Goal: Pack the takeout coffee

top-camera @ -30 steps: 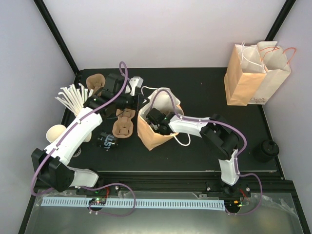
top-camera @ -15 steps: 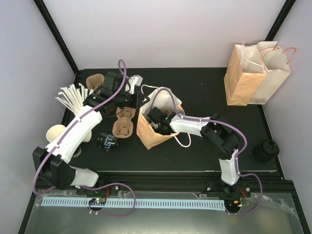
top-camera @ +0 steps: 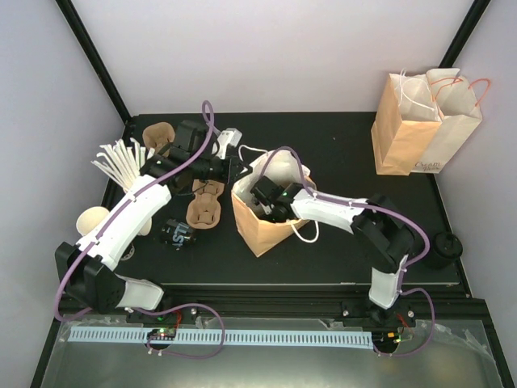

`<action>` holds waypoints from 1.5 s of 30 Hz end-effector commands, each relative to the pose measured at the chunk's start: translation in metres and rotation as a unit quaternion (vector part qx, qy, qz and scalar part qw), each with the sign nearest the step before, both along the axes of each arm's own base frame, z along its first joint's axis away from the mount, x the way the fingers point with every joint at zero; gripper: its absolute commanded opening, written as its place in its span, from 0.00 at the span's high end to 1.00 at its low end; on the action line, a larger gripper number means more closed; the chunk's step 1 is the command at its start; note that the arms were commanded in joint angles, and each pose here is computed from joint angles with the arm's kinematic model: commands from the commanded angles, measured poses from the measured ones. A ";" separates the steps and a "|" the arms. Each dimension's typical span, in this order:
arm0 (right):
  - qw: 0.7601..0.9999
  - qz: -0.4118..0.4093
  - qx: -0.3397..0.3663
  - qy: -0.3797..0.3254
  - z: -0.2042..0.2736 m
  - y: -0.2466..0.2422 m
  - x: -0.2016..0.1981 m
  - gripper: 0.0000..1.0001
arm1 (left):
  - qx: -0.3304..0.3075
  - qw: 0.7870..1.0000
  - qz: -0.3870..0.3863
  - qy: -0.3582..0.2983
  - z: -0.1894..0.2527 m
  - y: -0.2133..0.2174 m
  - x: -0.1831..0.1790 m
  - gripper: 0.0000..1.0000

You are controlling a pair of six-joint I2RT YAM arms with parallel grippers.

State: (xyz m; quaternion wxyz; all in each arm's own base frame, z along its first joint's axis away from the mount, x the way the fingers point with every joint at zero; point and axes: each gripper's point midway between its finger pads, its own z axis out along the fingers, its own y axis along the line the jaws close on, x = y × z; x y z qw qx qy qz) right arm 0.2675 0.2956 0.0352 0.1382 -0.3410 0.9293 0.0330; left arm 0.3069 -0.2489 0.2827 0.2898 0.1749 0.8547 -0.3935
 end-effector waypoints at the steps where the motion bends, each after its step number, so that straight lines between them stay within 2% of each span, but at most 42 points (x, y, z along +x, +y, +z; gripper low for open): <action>1: 0.999 -0.027 0.004 -0.045 0.051 -0.007 0.010 0.00 | 0.019 1.000 -0.004 -0.014 0.001 0.002 -0.001 0.98; 11: 0.987 -0.068 0.075 -0.125 0.133 -0.007 0.024 0.00 | 0.037 0.999 -0.015 -0.025 -0.007 0.003 -0.010 0.98; 21: 0.964 -0.064 0.169 -0.197 0.233 -0.014 0.018 0.00 | 0.043 0.997 -0.018 -0.067 0.013 0.001 -0.014 0.98; 31: 0.932 -0.072 0.251 -0.251 0.278 -0.024 0.009 0.00 | 0.044 0.993 -0.028 -0.108 0.036 -0.003 -0.026 0.98; 38: 0.892 -0.112 0.319 -0.300 0.313 -0.044 0.003 0.00 | 0.055 0.991 -0.015 -0.122 0.040 0.004 -0.026 0.98; 45: 0.877 -0.135 0.330 -0.321 0.328 -0.069 -0.008 0.00 | 0.046 0.982 -0.031 -0.180 0.056 0.005 -0.033 0.98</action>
